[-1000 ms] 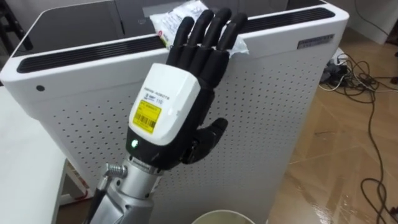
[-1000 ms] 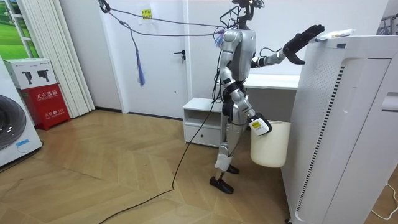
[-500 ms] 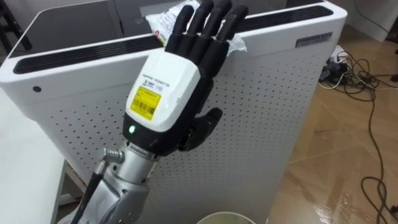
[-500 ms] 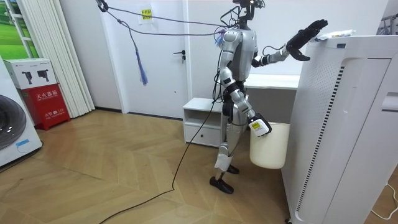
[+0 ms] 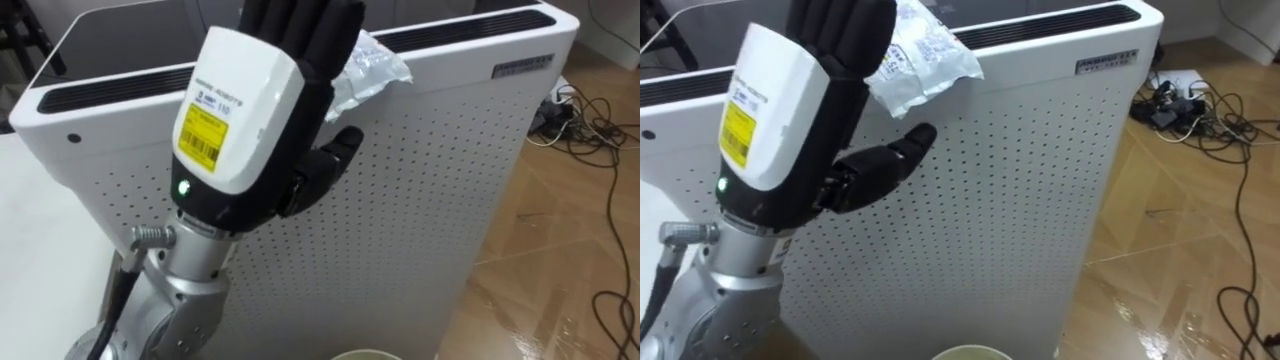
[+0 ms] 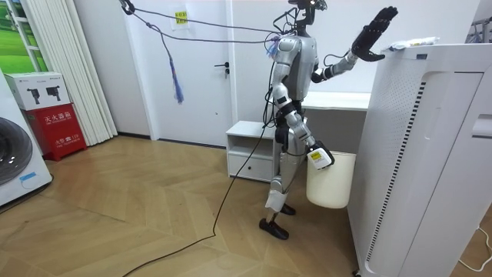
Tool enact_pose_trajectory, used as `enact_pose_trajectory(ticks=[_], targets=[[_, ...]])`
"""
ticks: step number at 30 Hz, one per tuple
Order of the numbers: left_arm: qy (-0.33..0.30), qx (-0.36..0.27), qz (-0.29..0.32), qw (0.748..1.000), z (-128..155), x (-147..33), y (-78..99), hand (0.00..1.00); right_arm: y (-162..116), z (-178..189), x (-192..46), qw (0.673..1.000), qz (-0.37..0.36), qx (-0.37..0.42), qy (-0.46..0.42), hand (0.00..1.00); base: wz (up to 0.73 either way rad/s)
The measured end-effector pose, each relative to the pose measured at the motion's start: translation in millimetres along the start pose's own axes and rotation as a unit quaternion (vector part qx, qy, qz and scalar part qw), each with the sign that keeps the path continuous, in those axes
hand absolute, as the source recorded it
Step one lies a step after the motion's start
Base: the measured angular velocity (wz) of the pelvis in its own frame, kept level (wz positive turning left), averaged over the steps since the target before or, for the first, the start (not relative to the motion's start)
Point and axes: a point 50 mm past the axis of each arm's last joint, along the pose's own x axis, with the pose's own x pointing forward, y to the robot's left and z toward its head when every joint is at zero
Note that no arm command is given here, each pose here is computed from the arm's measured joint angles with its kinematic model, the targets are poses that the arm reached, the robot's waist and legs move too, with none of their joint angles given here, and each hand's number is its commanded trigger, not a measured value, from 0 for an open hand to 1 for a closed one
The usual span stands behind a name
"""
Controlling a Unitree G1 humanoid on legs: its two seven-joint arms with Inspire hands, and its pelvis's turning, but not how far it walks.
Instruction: Pick garbage
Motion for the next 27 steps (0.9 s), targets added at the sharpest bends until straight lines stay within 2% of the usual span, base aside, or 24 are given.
enact_pose_trajectory(ticks=[6, 17, 22, 27], targets=[[-0.013, -0.01, 0.026, 1.0, 8.2, 4.6, 6.2, 0.0, 0.5, -0.2, 0.0, 1.0, 0.001, -0.001, 0.0, 1.0, 0.0], [-0.022, 0.004, 0.025, 0.999, 10.6, 5.8, 8.2, 0.0, 4.5, -5.3, -1.4, 1.0, 0.009, -0.004, 0.008, 1.0, 0.0], [-0.013, 0.019, 0.001, 1.0, 4.8, 2.9, 4.2, 0.0, 4.8, -7.3, -2.5, 1.0, 0.009, -0.004, 0.01, 1.0, 0.0], [0.024, 0.021, -0.059, 0.998, -6.9, -7.1, -15.2, 0.0, 4.4, -7.1, -2.4, 1.0, 0.008, -0.005, 0.01, 1.0, -0.01]])
